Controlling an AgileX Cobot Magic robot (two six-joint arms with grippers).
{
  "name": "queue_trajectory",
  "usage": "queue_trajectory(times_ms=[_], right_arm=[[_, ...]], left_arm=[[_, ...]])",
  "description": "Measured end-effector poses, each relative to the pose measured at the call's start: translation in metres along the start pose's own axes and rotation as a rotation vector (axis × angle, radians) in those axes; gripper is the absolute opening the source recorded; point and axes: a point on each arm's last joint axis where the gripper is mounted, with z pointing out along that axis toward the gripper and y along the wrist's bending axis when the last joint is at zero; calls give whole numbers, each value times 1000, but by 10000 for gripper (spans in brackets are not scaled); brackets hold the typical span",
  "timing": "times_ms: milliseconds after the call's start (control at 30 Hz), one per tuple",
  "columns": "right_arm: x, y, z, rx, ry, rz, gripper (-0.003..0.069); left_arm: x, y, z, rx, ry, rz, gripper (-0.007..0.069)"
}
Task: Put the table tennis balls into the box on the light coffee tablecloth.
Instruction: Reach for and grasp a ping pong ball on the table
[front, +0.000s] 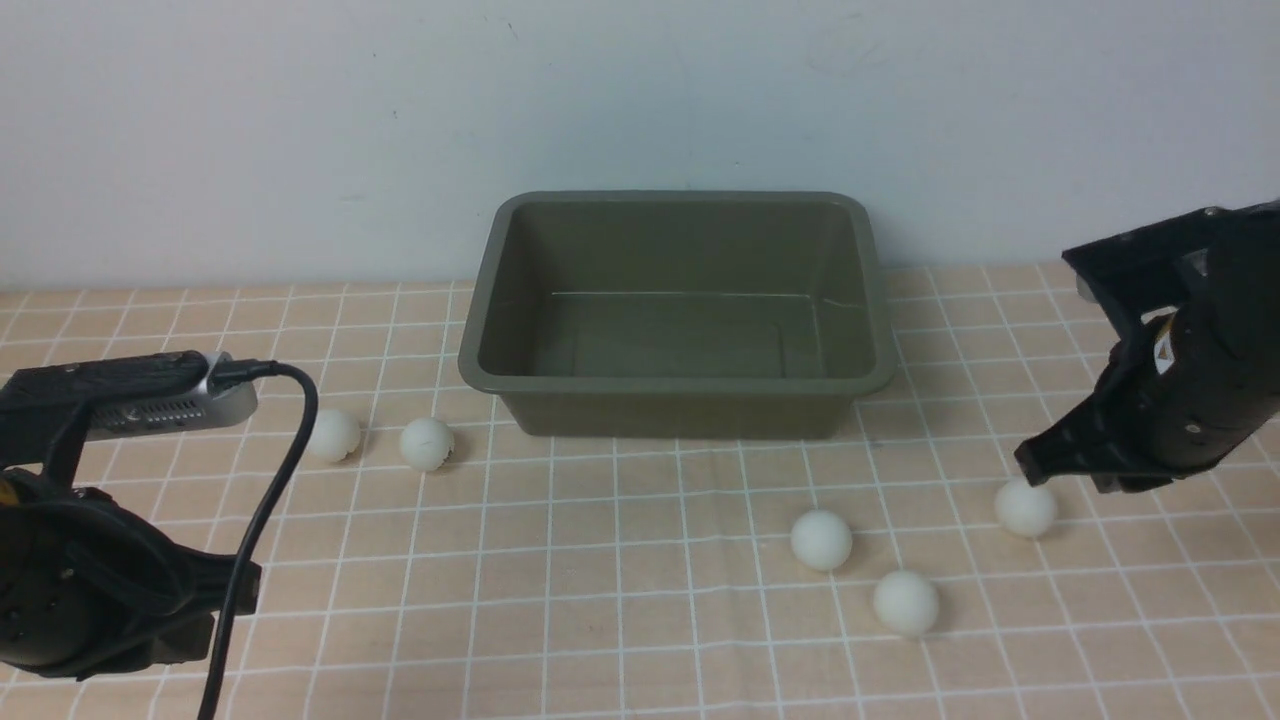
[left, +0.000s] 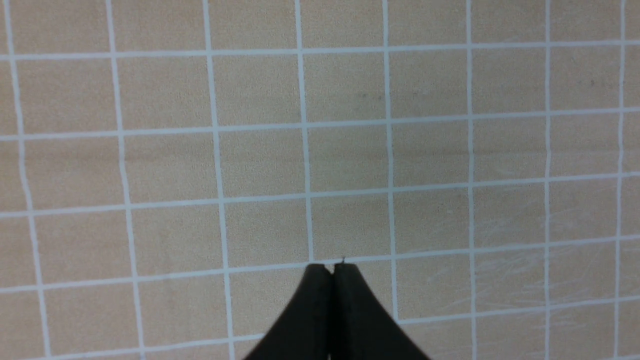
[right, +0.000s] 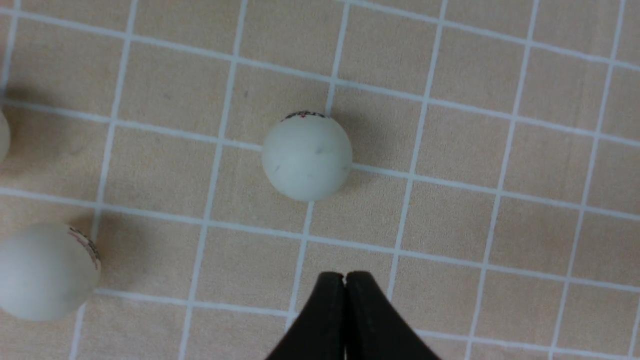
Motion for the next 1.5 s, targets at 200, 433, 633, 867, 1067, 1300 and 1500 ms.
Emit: queue_trajectory(times_ms=[200, 433, 633, 867, 1067, 1300, 1500], right_arm=[[-1, 2, 0, -25, -4, 22, 6], [-1, 8, -1, -88, -6, 1, 46], [0, 13, -1, -146, -4, -32, 185], [0, 15, -2, -161, -3, -37, 479], [-7, 13, -1, -140, -72, -26, 616], [-10, 0, 25, -111, -29, 34, 632], [-23, -2, 49, -100, 25, 36, 628]], left_arm=[[0, 0, 0, 0, 1, 3, -69], [0, 0, 0, 0, 1, 6, -69], [0, 0, 0, 0, 1, 6, -69], [0, 0, 0, 0, 2, 6, -69], [0, 0, 0, 0, 3, 6, -69], [0, 0, 0, 0, 4, 6, -69], [0, 0, 0, 0, 4, 6, -69]])
